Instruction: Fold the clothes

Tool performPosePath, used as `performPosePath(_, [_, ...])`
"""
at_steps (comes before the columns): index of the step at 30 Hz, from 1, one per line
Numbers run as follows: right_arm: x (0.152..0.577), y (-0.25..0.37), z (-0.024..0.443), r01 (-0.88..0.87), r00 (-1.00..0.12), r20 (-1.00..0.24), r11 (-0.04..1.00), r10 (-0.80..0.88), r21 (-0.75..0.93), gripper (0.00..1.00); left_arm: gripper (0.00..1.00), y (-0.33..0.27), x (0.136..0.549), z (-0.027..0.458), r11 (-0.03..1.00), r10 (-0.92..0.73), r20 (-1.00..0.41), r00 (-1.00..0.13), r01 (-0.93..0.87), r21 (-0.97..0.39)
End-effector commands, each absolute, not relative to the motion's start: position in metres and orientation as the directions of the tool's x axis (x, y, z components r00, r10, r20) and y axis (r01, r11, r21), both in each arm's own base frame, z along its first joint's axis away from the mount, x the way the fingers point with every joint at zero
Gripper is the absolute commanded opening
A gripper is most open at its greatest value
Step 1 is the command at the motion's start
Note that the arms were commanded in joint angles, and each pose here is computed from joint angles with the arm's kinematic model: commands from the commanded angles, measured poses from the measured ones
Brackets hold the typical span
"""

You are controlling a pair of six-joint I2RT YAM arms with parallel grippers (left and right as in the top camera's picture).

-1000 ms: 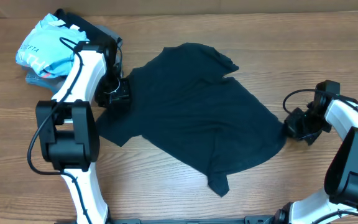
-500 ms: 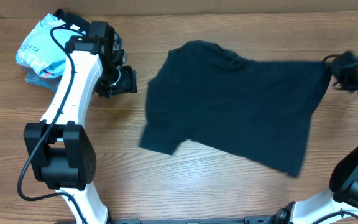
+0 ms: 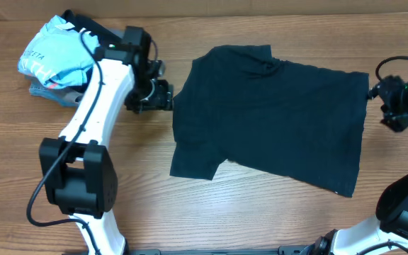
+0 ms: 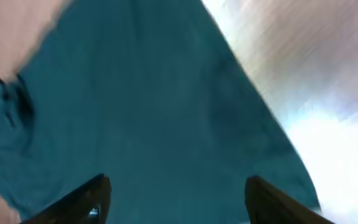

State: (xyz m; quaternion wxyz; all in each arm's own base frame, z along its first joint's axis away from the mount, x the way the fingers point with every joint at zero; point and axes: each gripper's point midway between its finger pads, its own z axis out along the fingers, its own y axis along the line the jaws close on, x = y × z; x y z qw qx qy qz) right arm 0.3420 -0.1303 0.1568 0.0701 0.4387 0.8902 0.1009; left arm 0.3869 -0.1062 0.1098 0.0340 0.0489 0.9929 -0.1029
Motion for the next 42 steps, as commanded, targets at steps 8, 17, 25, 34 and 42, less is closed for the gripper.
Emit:
performPosePath(8, [0.303,-0.102,0.131,0.776,-0.626,0.112,0.602,0.772,0.189,0.66,0.72,-0.135,0.324,0.062,0.955,0.25,0.077,-0.965,0.233,-0.182])
performPosePath(17, [0.281,-0.095,0.114,0.793,-0.609,0.177,0.588,0.773,0.159,0.65,0.63,-0.142,0.267,0.015,0.943,0.292,0.212,-0.933,0.243,-0.229])
performPosePath(25, [0.272,-0.091,0.103,0.799,-0.602,0.205,0.584,0.772,0.144,0.69,0.12,-0.145,0.246,-0.006,0.943,0.298,0.241,-0.924,0.245,-0.227])
performPosePath(34, [0.241,-0.076,0.076,0.799,-0.594,0.293,0.593,0.749,0.102,0.66,0.04,-0.144,0.272,0.021,0.953,0.237,0.164,-0.958,0.196,-0.231])
performPosePath(42, [0.211,-0.074,0.048,0.869,-0.48,0.337,0.492,0.81,0.055,0.61,0.04,-0.142,0.28,0.047,0.953,0.215,0.098,-0.972,0.186,-0.239])
